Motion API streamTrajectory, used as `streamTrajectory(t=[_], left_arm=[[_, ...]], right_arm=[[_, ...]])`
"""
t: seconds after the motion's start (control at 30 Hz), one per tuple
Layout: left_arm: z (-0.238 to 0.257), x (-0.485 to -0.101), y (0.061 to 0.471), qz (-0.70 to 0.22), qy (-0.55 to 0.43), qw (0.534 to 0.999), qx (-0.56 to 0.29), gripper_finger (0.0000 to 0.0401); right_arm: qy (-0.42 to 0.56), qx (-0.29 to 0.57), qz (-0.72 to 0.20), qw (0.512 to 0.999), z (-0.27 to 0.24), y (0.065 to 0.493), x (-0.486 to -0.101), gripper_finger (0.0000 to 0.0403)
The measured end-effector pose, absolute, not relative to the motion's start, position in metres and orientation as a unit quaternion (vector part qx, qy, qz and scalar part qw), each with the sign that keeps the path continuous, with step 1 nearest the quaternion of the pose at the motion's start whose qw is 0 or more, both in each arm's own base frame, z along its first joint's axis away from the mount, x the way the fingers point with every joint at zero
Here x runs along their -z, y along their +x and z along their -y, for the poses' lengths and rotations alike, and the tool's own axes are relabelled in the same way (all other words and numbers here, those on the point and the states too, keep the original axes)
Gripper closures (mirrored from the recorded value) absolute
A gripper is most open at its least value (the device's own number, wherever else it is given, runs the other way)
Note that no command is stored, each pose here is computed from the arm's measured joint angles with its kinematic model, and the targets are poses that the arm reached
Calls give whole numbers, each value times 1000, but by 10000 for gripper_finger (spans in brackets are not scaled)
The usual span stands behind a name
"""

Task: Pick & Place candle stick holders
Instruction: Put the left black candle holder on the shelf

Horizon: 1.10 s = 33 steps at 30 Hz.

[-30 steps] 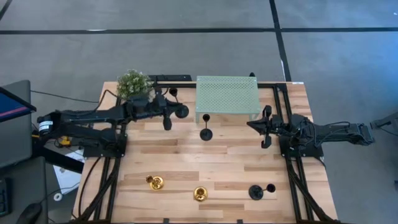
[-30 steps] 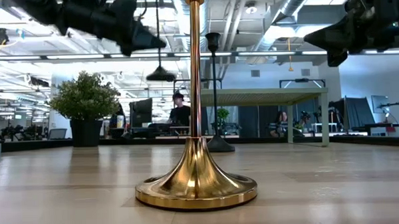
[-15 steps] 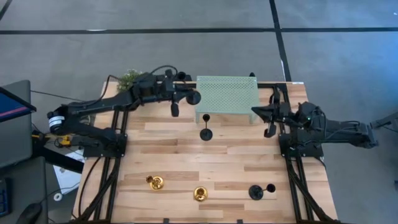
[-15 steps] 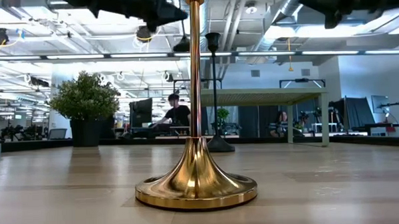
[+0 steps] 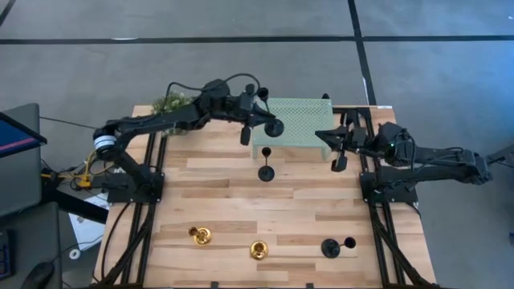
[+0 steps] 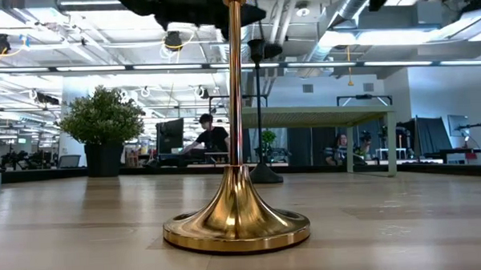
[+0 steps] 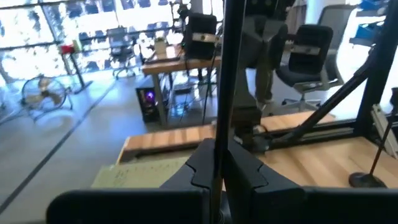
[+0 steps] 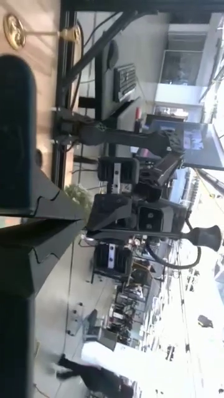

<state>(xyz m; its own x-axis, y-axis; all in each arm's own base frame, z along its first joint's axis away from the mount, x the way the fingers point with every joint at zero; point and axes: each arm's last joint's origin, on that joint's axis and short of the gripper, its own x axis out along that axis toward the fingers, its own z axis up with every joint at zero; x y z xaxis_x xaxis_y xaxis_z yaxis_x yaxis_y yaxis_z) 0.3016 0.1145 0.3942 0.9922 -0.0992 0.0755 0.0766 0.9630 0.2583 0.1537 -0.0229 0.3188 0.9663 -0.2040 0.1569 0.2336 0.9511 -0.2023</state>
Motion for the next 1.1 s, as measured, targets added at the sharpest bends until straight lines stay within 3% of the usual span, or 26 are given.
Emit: streamTrajectory(t=[0.3,0.6,0.77,0.9,1.1], left_arm=[[-118,-392,316,36,115,990,73,387],[-112,-393,316,38,115,989,89,387],[-111,-394,316,37,114,989,91,387],[-111,-394,316,37,114,989,90,387],[-111,-393,316,35,113,989,90,387]], right_arm=[[-108,113,81,984,26,178,-340,387],[-104,133,72,983,36,230,-347,253],[-105,137,58,983,43,256,-350,208],[-105,135,50,984,46,275,-352,201],[-105,141,47,983,52,289,-355,229]])
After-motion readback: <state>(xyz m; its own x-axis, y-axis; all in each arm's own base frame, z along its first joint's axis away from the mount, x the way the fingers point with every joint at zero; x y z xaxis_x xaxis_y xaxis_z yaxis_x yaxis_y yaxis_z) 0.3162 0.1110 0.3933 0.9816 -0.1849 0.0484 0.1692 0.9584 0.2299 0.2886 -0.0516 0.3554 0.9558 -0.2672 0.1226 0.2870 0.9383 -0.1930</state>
